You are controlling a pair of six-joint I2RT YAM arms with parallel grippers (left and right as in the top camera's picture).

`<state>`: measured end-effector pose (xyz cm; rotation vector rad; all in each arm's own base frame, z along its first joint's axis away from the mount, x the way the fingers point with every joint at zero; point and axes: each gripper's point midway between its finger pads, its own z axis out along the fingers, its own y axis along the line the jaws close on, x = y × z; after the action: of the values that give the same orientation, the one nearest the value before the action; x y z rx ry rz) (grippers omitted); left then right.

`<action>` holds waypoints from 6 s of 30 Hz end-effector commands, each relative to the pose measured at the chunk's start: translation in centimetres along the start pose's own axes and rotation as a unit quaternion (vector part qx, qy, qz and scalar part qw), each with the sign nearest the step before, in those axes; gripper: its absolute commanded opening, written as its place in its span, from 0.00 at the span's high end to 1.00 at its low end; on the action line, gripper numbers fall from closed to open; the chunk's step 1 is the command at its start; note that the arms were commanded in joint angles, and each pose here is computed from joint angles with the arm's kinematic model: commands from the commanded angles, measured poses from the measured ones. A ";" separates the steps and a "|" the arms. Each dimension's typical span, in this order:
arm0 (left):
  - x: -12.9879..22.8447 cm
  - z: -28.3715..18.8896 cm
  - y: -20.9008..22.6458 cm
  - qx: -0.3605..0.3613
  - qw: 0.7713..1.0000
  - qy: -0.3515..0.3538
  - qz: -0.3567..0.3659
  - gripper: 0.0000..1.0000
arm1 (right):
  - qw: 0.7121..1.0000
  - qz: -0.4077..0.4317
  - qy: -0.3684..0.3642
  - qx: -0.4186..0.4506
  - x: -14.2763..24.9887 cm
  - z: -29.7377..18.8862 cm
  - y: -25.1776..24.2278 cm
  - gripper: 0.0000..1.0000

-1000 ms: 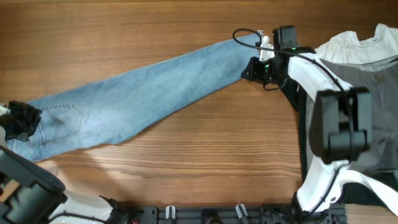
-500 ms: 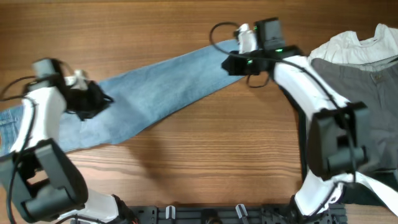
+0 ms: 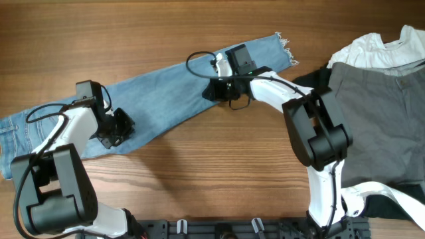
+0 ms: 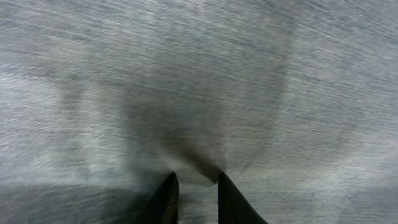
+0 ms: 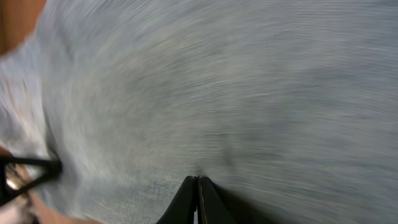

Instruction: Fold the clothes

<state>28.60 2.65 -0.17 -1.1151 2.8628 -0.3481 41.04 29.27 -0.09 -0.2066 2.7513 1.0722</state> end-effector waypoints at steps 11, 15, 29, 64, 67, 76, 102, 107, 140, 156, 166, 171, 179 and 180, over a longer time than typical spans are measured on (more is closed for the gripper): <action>-3.0 -0.7 8.1 -0.089 0.989 -0.052 -0.107 0.69 | 0.994 -0.010 -0.091 -0.065 -6.4 -11.9 -8.5 0.58; -4.6 -1.5 11.0 -0.084 0.981 -0.072 -0.158 0.70 | 0.989 -0.011 -0.136 -0.059 -8.1 -15.6 -9.4 0.51; -5.6 -2.1 13.3 -0.064 0.982 -0.080 -0.161 0.67 | 0.987 0.063 -0.136 0.062 -7.1 -15.6 -15.5 0.38; -7.1 -13.3 8.0 0.033 0.972 -0.216 -0.087 0.64 | 0.991 0.049 -0.110 0.061 -4.5 -16.5 -14.2 0.96; -7.1 -13.8 7.9 0.035 0.970 -0.224 -0.085 0.63 | 0.988 0.042 -0.133 0.071 -5.2 -18.7 -13.6 0.96; -6.3 -13.7 8.0 0.029 0.975 -0.207 -0.079 0.63 | 0.932 0.061 -0.322 0.156 -9.1 -36.0 -12.8 0.96; -6.4 -16.6 6.4 0.062 0.968 -0.233 -0.066 0.61 | 0.948 -0.083 -0.298 0.081 -10.3 -30.5 9.4 0.96; -6.4 -16.9 6.4 0.064 0.967 -0.239 -0.065 0.61 | 0.962 -0.120 -0.229 0.083 -8.4 -22.0 12.7 0.96; -5.9 -16.8 6.4 0.061 0.969 -0.231 -0.067 0.59 | 0.963 -0.248 -0.105 0.016 0.0 -1.0 20.6 0.96; -5.4 -16.6 5.4 0.091 0.971 -0.215 -0.058 0.58 | 0.956 -0.247 -0.149 0.046 -2.7 -6.7 20.2 0.29; -1.4 -16.4 -5.8 0.220 0.932 -0.180 0.225 0.84 | 0.976 -0.076 -0.097 0.180 -4.2 -13.7 6.1 0.93; 1.2 -12.6 -10.1 0.180 0.911 -0.146 0.341 0.85 | 0.977 0.013 -0.014 0.214 -1.5 -13.4 -0.9 0.96; 2.6 -2.9 -13.4 0.147 0.916 -0.056 0.370 0.87 | 0.959 0.099 0.086 0.253 3.5 -10.4 -8.4 0.95; 2.3 -1.8 -12.7 0.129 0.925 -0.047 0.353 0.87 | 0.957 0.104 0.091 0.255 3.8 -10.2 -8.8 0.94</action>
<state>35.06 -7.99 8.14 0.0555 2.6679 -0.6253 39.11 16.33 3.14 0.0073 3.0732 0.3617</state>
